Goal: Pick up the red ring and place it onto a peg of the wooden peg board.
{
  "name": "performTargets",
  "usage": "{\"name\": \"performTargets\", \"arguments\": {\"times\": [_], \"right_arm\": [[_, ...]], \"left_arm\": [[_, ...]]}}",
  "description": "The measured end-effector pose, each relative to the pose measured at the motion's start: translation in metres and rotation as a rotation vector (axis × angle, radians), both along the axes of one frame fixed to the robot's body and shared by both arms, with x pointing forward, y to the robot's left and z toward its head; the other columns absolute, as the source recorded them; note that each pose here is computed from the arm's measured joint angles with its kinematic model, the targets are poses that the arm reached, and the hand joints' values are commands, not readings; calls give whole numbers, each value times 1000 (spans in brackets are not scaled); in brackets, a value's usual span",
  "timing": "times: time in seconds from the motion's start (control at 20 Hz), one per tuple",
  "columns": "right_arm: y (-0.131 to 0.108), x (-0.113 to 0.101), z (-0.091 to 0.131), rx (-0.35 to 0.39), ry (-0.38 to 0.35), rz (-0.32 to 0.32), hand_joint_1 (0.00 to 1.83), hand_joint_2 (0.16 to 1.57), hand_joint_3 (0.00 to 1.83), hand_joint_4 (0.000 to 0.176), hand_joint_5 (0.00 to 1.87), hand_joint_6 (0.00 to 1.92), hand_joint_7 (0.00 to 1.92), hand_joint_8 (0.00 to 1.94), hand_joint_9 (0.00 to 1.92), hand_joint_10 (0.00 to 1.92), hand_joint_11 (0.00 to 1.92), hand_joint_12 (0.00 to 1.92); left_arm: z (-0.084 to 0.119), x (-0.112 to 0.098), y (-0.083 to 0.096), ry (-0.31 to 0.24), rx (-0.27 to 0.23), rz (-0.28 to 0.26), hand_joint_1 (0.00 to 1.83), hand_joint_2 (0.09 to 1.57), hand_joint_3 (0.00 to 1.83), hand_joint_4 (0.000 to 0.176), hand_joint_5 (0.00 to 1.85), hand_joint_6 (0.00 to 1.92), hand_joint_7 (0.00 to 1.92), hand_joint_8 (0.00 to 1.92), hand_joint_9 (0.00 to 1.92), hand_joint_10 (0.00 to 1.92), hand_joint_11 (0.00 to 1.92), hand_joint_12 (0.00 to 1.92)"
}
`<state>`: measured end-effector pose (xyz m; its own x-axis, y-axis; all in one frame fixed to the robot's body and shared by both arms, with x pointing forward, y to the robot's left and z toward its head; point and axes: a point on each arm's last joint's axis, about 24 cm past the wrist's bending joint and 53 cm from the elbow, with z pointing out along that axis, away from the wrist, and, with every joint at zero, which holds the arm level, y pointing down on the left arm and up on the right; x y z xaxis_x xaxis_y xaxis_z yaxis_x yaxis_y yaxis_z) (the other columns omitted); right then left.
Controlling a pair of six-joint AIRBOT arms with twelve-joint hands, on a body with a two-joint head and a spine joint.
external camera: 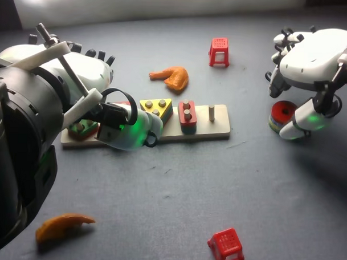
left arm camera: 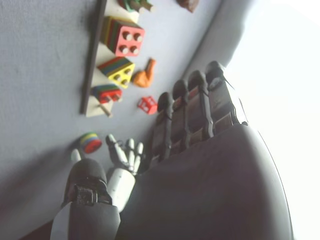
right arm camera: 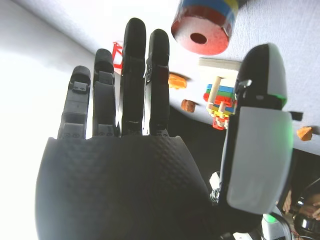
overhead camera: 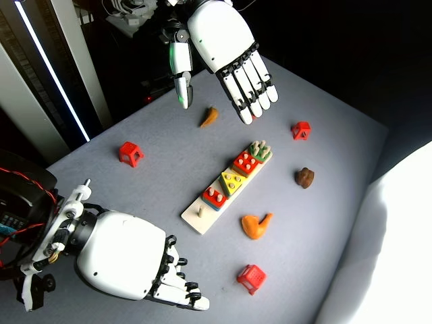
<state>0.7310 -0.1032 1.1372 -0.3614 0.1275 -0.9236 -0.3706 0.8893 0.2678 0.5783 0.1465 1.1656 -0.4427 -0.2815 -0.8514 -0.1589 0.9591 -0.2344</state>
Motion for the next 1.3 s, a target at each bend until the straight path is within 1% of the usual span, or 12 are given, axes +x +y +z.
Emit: {"name": "performTargets", "arguments": {"times": [0.2,0.55,0.65,0.8,0.9,1.0,1.05,1.1,1.15,1.2,1.25,1.3], "right_arm": [[2,5,-6,-7,5,0,723,879,5,0,779,65,851,45,287,11,0,0],[6,6,-11,-5,14,4,814,886,5,0,817,72,895,52,413,60,0,0],[7,6,-10,-4,12,4,860,888,6,0,827,72,905,50,517,102,0,0],[8,6,-9,-2,12,5,1009,926,18,0,858,75,948,56,776,217,33,17],[8,6,-9,-2,12,5,1140,924,0,0,932,9,1037,11,847,327,0,564],[8,7,-8,1,10,5,1158,926,0,0,949,15,1059,19,866,343,0,572],[9,7,-6,3,8,5,1223,885,0,0,1051,53,1139,44,929,371,0,755],[9,7,-4,5,5,5,1260,1005,2,0,1020,697,1273,400,966,477,0,898],[9,8,-2,9,3,6,1264,1042,2,0,996,849,1249,590,974,550,0,1020],[9,7,1,13,1,7,1267,1044,0,0,1021,829,1241,651,979,625,0,1073],[9,6,7,22,-5,7,1368,1052,4,0,1036,730,1243,697,931,1025,0,791],[10,5,12,30,-12,9,1387,1059,2,0,1029,727,1233,728,913,1119,0,687]], "left_arm": [[0,0,-1,0,-1,-2,0,1190,1,0,134,1,117,5,69,4,12,55],[-1,-3,-5,1,0,-21,0,1198,4,0,145,8,121,7,69,7,26,19],[-1,-3,-5,1,0,-22,0,1193,1,0,145,6,122,6,72,7,36,24],[-1,-3,-6,1,-1,-22,0,1197,3,0,140,5,113,3,62,2,16,18],[-1,-3,-5,1,0,-22,0,1197,1,0,134,2,122,6,78,8,34,29],[-1,-3,-6,1,-1,-22,0,1201,3,0,126,0,116,3,71,4,27,27],[-1,-3,-6,1,-1,-23,0,1210,7,0,133,4,114,1,66,1,22,25],[-1,-3,-6,1,-1,-23,0,1206,4,0,133,4,116,2,68,2,21,26],[-1,-3,-6,1,-1,-24,0,1205,4,0,138,5,114,1,70,3,20,26],[0,-3,-6,0,-1,-24,0,1204,3,0,145,8,114,1,69,2,19,27],[0,-3,-6,-1,0,-23,0,1210,5,0,166,15,143,12,84,7,21,29],[0,-3,-6,-2,0,-24,0,1212,5,0,172,15,149,13,87,8,21,30]]}}
